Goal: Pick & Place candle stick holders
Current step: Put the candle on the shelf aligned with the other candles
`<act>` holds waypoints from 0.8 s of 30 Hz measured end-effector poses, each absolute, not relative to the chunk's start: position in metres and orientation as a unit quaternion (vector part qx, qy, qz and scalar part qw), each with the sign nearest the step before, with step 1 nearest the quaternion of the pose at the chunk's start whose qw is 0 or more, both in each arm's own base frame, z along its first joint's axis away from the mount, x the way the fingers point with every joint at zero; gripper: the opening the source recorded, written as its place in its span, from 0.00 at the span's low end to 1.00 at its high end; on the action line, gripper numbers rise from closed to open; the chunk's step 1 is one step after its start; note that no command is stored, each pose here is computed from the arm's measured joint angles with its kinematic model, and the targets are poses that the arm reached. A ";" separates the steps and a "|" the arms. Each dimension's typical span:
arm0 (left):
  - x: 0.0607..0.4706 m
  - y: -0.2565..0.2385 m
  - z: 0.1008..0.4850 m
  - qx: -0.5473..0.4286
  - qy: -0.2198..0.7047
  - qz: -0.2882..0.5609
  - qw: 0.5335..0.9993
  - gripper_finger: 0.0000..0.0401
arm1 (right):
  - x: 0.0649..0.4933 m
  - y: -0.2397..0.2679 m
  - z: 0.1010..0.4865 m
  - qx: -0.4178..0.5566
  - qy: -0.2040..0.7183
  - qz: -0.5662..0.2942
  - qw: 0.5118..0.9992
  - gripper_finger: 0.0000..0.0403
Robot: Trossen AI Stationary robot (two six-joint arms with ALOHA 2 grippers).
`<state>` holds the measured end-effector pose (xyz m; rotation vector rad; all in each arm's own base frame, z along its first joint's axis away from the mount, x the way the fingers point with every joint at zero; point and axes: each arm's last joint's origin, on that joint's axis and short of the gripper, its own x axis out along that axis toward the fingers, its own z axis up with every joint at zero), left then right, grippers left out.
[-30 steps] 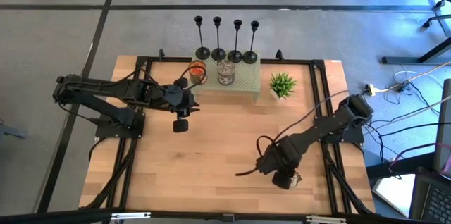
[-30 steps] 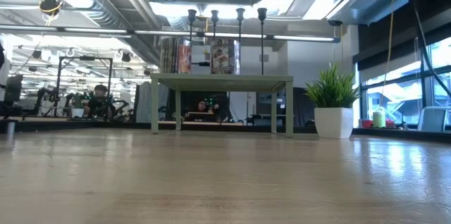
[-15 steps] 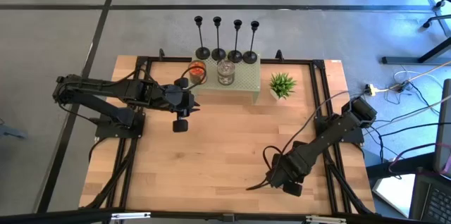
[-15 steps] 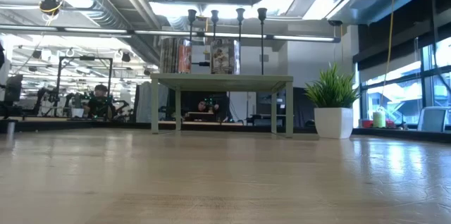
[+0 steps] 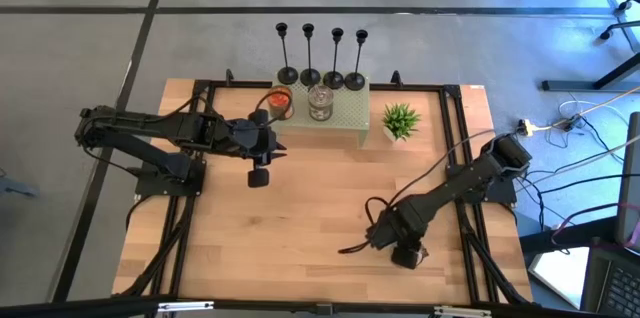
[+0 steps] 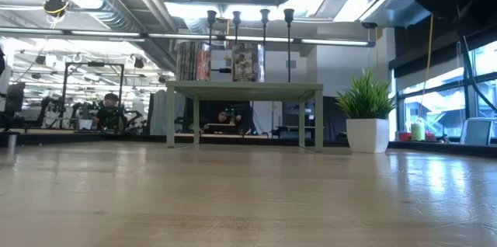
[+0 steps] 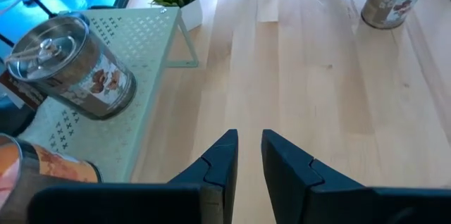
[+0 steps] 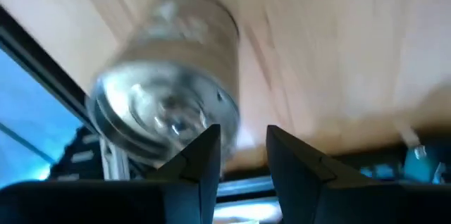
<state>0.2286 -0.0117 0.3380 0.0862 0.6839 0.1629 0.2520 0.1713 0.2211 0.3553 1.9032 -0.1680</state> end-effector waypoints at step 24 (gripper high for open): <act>0.228 -0.012 0.337 0.024 0.339 0.087 0.936 0.15 | 0.256 0.178 0.218 0.123 0.776 -0.071 0.615 0.29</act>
